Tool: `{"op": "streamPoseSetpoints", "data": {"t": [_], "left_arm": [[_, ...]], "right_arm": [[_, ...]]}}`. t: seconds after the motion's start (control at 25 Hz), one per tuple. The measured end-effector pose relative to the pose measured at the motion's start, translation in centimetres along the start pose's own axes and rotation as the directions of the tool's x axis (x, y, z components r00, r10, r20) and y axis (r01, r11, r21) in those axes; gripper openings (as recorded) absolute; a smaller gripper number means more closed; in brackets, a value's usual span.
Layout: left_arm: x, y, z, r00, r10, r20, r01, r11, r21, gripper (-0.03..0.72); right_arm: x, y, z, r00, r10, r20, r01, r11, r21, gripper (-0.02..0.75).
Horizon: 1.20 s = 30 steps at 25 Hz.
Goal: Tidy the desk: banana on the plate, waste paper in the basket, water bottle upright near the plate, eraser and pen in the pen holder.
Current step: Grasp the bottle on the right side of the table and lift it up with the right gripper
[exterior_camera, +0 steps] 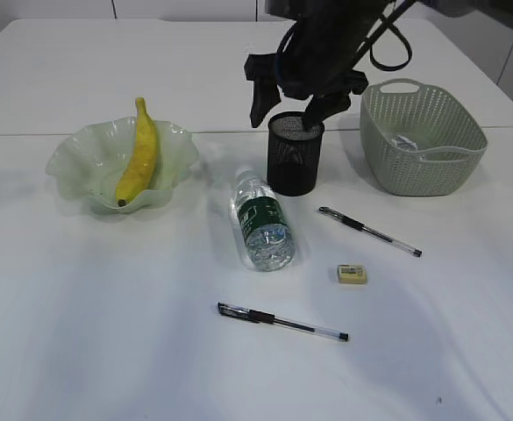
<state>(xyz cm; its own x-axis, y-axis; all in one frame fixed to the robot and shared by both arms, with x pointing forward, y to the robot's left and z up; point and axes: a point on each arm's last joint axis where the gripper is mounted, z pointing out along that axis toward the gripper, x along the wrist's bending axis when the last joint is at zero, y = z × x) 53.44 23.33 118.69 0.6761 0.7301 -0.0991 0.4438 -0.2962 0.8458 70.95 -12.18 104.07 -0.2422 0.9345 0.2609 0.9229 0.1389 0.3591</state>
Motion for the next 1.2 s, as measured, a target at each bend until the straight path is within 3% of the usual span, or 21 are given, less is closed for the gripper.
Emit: {"op": "streamPoseSetpoints", "data": {"t": [0.56,0.96,1.2], "left_arm": [[0.1,-0.1,0.0,1.0,-0.013,-0.009,0.013,1.0,0.01,0.317],[0.0,-0.3,0.0,1.0,-0.016,-0.001,0.016,0.999,0.031,0.317],[0.5,-0.7,-0.1,0.997,-0.054,-0.062,0.058,0.996,0.072,0.317]], "right_arm": [[0.4,-1.0,4.9,0.998,-0.044,0.055,0.038,0.995,0.09,0.615],[0.1,-1.2,5.6,0.994,-0.06,0.091,0.051,0.994,0.1,0.612],[0.1,-1.1,5.6,0.994,-0.058,0.095,0.048,0.994,0.099,0.609]]}}
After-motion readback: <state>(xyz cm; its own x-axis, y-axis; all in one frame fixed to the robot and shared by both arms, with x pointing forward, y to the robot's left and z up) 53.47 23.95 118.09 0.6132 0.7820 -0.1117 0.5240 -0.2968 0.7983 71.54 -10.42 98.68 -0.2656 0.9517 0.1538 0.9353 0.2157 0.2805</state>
